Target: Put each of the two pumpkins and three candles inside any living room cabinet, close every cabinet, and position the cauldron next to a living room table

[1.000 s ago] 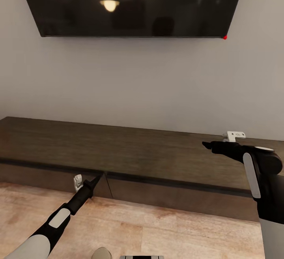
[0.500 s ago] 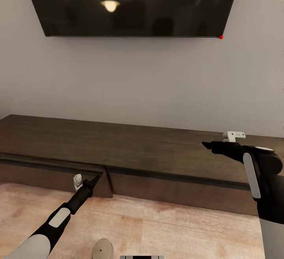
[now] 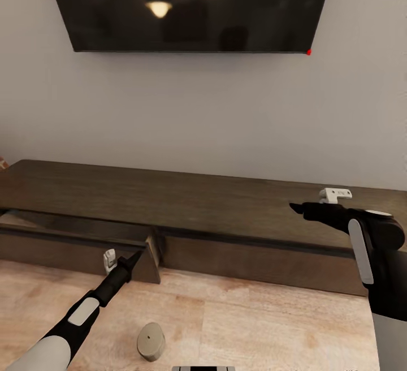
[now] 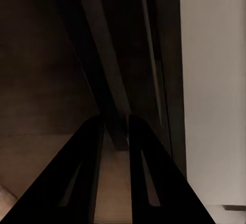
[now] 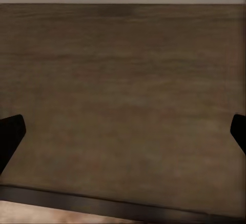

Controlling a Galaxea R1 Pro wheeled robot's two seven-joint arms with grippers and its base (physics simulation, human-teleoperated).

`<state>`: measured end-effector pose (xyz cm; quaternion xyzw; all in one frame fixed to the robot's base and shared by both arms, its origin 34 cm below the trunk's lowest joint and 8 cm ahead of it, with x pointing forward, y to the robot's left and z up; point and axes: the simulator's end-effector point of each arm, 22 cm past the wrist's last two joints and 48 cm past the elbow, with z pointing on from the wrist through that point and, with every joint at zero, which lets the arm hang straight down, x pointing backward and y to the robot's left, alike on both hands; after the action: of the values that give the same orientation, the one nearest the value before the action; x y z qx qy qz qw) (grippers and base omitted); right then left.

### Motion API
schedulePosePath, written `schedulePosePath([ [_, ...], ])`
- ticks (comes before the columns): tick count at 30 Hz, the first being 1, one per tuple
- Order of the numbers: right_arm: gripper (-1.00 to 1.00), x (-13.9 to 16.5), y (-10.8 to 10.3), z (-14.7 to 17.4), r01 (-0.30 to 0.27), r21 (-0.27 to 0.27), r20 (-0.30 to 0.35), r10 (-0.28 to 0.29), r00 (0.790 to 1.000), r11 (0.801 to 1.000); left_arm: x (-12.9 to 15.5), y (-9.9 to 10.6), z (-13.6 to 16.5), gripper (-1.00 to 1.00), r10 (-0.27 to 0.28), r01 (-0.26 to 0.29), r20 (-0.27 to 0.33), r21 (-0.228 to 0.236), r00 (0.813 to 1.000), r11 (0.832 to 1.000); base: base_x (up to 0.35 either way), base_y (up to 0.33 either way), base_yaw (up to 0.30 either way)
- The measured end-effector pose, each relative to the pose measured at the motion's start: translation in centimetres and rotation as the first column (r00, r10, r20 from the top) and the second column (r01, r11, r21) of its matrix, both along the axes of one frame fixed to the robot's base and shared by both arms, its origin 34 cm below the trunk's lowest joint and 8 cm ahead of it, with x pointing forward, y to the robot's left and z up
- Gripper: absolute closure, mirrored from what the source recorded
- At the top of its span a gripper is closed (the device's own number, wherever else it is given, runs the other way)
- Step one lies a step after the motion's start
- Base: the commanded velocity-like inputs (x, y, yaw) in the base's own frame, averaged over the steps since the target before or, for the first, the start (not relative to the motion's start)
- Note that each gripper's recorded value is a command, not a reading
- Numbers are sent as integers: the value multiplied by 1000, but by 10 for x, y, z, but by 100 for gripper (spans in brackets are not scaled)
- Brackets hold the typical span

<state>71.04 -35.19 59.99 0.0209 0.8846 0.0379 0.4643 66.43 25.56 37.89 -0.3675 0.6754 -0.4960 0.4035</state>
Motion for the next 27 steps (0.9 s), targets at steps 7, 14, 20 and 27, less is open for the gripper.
schedulePosePath([
  [7, -100, 0, 0, 0, 0, 0, 1, 0, 1000, 1000, 0, 0, 0, 100, 1, -1, -1, -2, 1000, 1000, -101, 14, 0],
  [14, -100, 0, 0, 0, 0, 0, -1, 0, 1000, 1000, 0, -3, 0, 100, -2, 2, 0, -4, 1000, 1000, -126, 33, 0],
  [20, -100, 0, 0, 0, 0, 0, 0, 0, 1000, 1000, -1, -3, 0, 100, -4, 4, 2, -2, 1000, 1000, -21, 3, 0],
  [27, -100, 0, 0, 0, 0, 0, 0, 0, 1000, 1000, 0, 0, 0, 100, -1, 1, 1, 0, 1000, 1000, -147, 0, 0],
])
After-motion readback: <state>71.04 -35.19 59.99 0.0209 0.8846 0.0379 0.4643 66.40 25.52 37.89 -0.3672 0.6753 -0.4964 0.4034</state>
